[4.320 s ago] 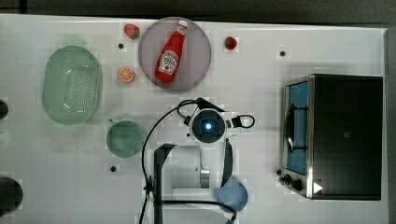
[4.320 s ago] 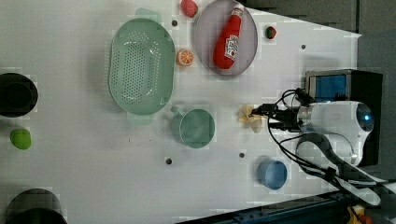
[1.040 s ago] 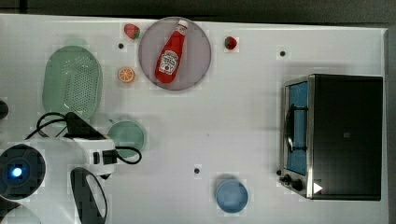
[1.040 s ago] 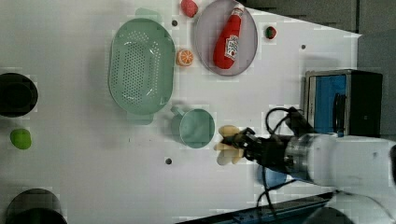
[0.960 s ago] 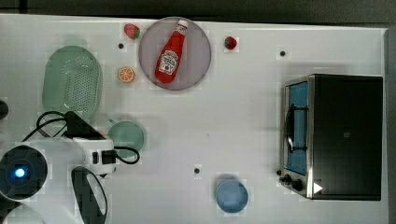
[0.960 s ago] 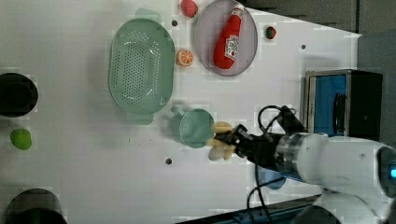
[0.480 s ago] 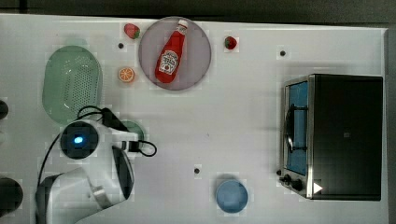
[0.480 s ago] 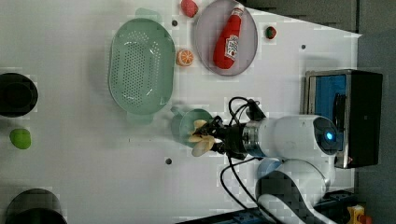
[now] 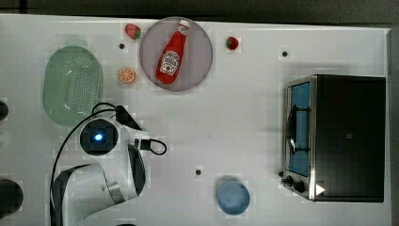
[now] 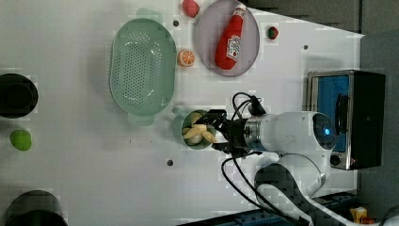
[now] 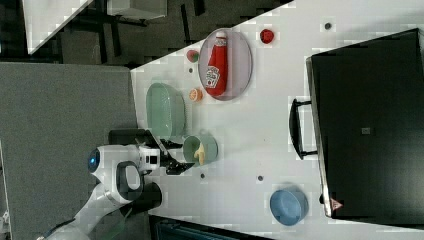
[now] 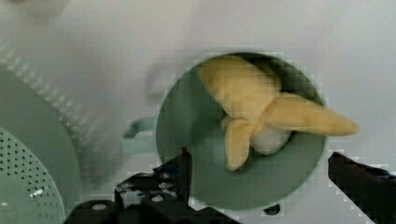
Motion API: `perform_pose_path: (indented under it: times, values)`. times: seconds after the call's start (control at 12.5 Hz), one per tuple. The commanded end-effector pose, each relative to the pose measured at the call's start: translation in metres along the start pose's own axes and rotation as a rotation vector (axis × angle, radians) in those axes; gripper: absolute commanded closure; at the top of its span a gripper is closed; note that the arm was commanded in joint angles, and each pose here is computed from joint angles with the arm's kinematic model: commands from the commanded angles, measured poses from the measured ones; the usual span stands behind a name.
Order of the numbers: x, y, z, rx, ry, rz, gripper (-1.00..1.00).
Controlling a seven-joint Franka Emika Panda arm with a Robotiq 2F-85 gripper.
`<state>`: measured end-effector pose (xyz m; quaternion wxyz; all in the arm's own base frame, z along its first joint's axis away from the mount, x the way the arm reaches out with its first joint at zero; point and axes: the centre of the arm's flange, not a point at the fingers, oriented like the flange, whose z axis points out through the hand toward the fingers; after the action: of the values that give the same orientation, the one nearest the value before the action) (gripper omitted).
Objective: Pick Banana and place it in mug.
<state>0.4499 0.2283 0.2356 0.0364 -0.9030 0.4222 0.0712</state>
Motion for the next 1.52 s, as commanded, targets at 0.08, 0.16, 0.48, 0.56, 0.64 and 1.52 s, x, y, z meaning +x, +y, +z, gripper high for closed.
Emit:
perform_pose_path:
  times: [0.08, 0.16, 0.48, 0.56, 0.64, 1.52]
  values:
    - [0.013, -0.013, -0.070, 0.128, 0.079, 0.065, -1.00]
    - [0.023, -0.010, -0.095, 0.142, 0.099, 0.070, -1.00]
    - [0.073, 0.022, -0.221, 0.124, 0.128, 0.102, -1.00]
    - [0.088, 0.033, -0.254, 0.122, 0.121, 0.134, -1.00]
    - [0.105, 0.045, -0.285, 0.113, 0.112, 0.146, -1.00]
    - [0.170, 0.125, -0.411, -0.029, 0.180, 0.115, -1.00]
